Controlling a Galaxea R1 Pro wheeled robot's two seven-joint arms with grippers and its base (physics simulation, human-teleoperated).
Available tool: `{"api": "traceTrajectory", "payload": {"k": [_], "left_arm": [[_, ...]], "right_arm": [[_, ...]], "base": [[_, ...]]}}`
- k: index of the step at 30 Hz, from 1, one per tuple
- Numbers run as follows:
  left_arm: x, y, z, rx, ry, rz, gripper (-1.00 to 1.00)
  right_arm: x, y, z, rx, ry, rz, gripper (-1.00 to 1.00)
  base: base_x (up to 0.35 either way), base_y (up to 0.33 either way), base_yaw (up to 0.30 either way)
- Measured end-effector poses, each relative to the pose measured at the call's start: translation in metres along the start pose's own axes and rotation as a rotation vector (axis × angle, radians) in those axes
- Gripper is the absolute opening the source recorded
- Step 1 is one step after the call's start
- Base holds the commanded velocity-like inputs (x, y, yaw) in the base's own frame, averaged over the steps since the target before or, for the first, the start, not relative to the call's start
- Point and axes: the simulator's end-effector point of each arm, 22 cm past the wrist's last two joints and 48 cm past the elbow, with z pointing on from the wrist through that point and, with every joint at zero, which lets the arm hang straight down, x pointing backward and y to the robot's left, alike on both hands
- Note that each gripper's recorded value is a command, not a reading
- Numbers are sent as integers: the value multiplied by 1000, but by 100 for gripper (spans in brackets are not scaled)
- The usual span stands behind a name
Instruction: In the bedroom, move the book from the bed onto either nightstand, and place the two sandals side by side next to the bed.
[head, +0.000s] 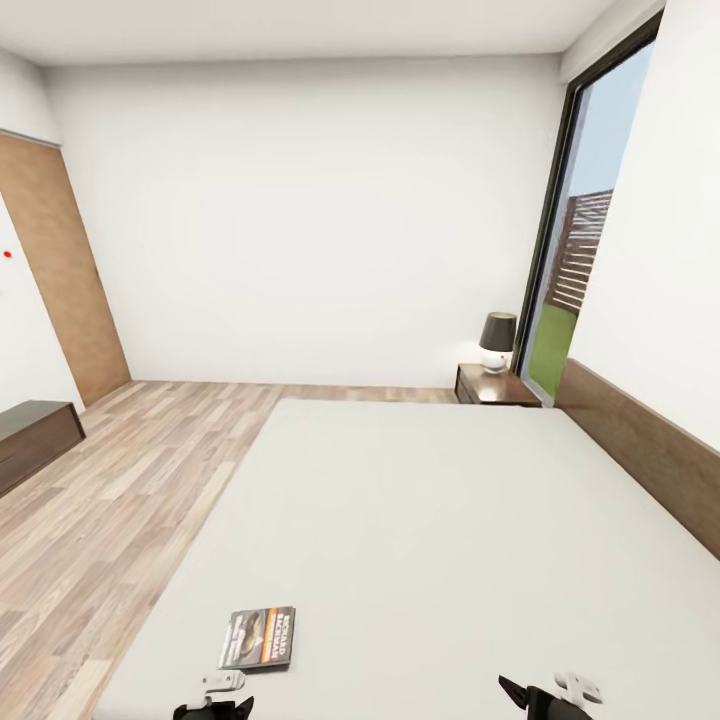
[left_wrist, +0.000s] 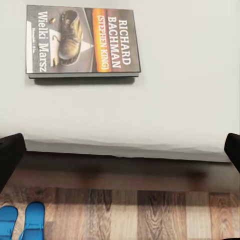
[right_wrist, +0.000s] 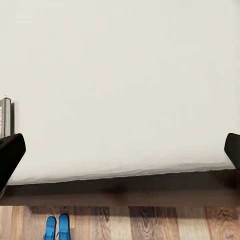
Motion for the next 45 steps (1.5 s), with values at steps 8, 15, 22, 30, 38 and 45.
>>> {"api": "traceTrajectory", "payload": {"k": [8, 15, 22, 30, 38, 45], "left_arm": [[0, 0, 0, 1, 0, 0, 100], [0, 0, 0, 1, 1, 0, 100], [0, 0, 0, 1, 2, 0, 100], [3, 0, 1, 0, 8, -1, 100], [9, 1, 3, -1, 20, -3, 100], [11, 1, 3, -1, 24, -4, 100]], "right_arm": [[0, 0, 0, 0, 1, 0, 100], [0, 1, 0, -4, 0, 0, 100], [0, 1, 0, -6, 0, 0, 100], [2, -1, 1, 1, 6, 1, 100], [7, -3, 2, 3, 16, 5, 100], [9, -3, 3, 2, 20, 8, 100]], "base": [[42, -5, 0], [1, 0, 0], [0, 0, 0], [0, 0, 0], [0, 0, 0], [0, 0, 0]]}}
